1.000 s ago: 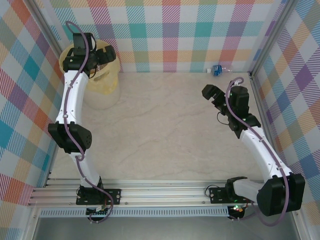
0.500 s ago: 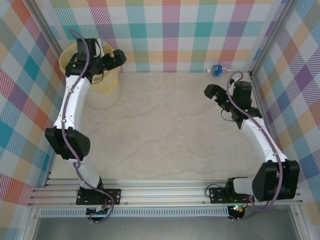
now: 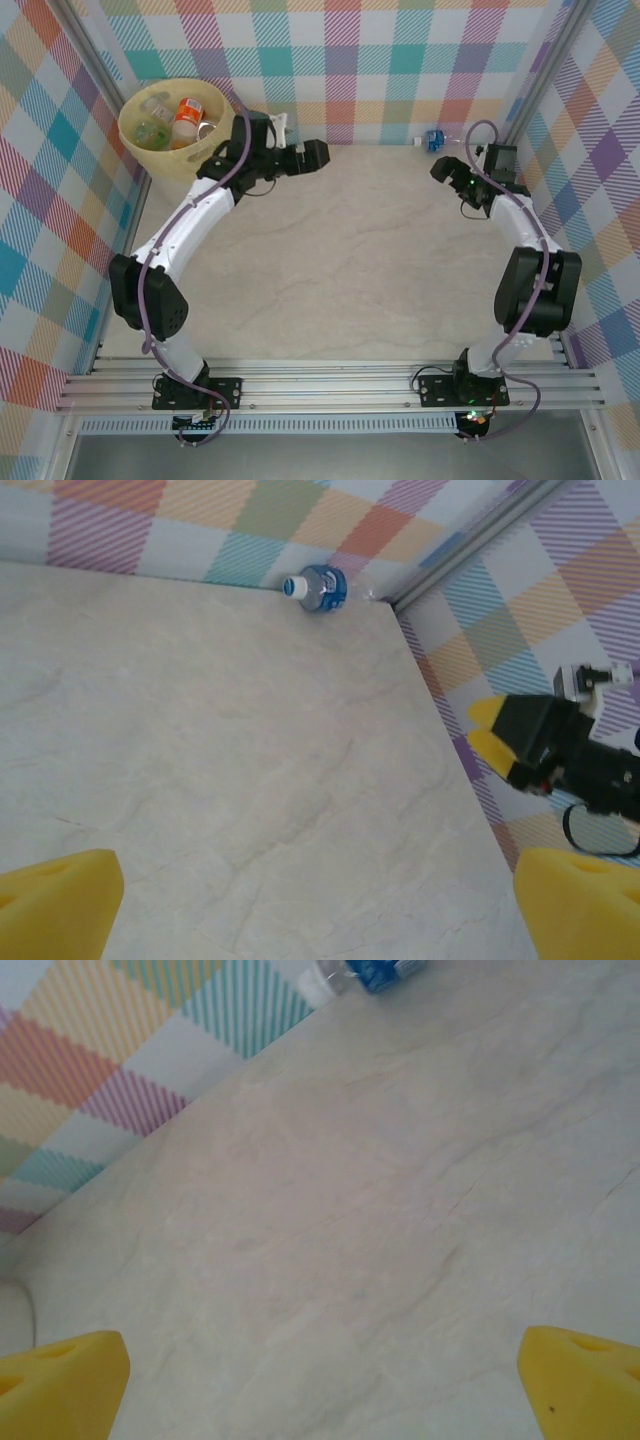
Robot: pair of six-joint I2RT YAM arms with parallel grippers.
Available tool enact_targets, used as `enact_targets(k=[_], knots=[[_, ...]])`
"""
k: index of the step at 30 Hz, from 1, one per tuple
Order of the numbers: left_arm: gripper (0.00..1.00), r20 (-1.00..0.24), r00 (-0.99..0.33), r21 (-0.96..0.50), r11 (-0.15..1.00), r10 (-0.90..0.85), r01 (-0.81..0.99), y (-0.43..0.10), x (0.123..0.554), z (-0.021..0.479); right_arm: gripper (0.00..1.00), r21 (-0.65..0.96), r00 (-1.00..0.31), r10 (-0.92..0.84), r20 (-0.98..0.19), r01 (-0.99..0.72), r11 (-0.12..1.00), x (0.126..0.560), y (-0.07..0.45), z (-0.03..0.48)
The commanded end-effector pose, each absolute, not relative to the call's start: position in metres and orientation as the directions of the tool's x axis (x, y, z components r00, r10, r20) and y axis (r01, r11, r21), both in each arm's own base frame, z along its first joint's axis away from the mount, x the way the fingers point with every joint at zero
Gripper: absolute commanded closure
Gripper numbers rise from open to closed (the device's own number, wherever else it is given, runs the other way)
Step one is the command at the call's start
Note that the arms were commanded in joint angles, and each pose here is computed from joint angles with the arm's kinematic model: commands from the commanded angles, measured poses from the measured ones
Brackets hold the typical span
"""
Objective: Put the plastic bottles in the bin
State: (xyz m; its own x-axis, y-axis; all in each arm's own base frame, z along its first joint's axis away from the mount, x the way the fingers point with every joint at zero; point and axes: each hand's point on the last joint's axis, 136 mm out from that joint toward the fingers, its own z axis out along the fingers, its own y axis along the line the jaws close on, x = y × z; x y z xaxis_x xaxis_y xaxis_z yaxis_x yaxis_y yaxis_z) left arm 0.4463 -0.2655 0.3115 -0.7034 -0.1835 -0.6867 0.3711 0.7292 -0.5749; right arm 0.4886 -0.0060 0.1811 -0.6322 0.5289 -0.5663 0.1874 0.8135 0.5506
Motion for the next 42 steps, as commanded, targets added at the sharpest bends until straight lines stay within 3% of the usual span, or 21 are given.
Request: enact_targets(k=[1,12,17,29,34,38,42], knots=[[0.00,-0.720,-0.649,-0.581,0.726,-0.248,0.367,-0.272,0.460,0.309,0.00,0.574,-0.576,0.554,-0.601,0.171,0.801,0.521,-0.024,0.192],[0.00,-0.684,-0.682,-0.596,0.738,-0.260,0.317,-0.296,0.474,0.254,0.00,0.721,-0.565,0.696,-0.444,0.236,0.651,0.625,-0.066,0.154],[0.00,-0.666,-0.696,-0.601,0.745,-0.268,0.289,-0.298,0.479,0.235,0.00,0.700,-0.498,0.726,-0.475,0.286,0.654,0.658,-0.089,0.134],[0.00,-0.652,-0.721,-0.566,0.783,-0.233,0.258,-0.297,0.486,0.204,0.00,0.670,-0.433,0.675,-0.598,0.193,0.717,0.714,-0.106,0.116],[0.00,-0.653,-0.724,-0.540,0.807,-0.221,0.241,-0.296,0.493,0.192,0.00,0.660,-0.394,0.691,-0.606,0.236,0.713,0.724,-0.119,0.097],[0.00,-0.650,-0.731,-0.522,0.820,-0.206,0.233,-0.295,0.498,0.182,0.00,0.693,-0.409,0.668,-0.622,0.110,0.712,0.734,-0.103,0.098],[0.00,-0.648,-0.737,-0.506,0.831,-0.191,0.230,-0.296,0.503,0.173,0.00,0.679,-0.412,0.655,-0.634,0.108,0.726,0.738,-0.100,0.082]])
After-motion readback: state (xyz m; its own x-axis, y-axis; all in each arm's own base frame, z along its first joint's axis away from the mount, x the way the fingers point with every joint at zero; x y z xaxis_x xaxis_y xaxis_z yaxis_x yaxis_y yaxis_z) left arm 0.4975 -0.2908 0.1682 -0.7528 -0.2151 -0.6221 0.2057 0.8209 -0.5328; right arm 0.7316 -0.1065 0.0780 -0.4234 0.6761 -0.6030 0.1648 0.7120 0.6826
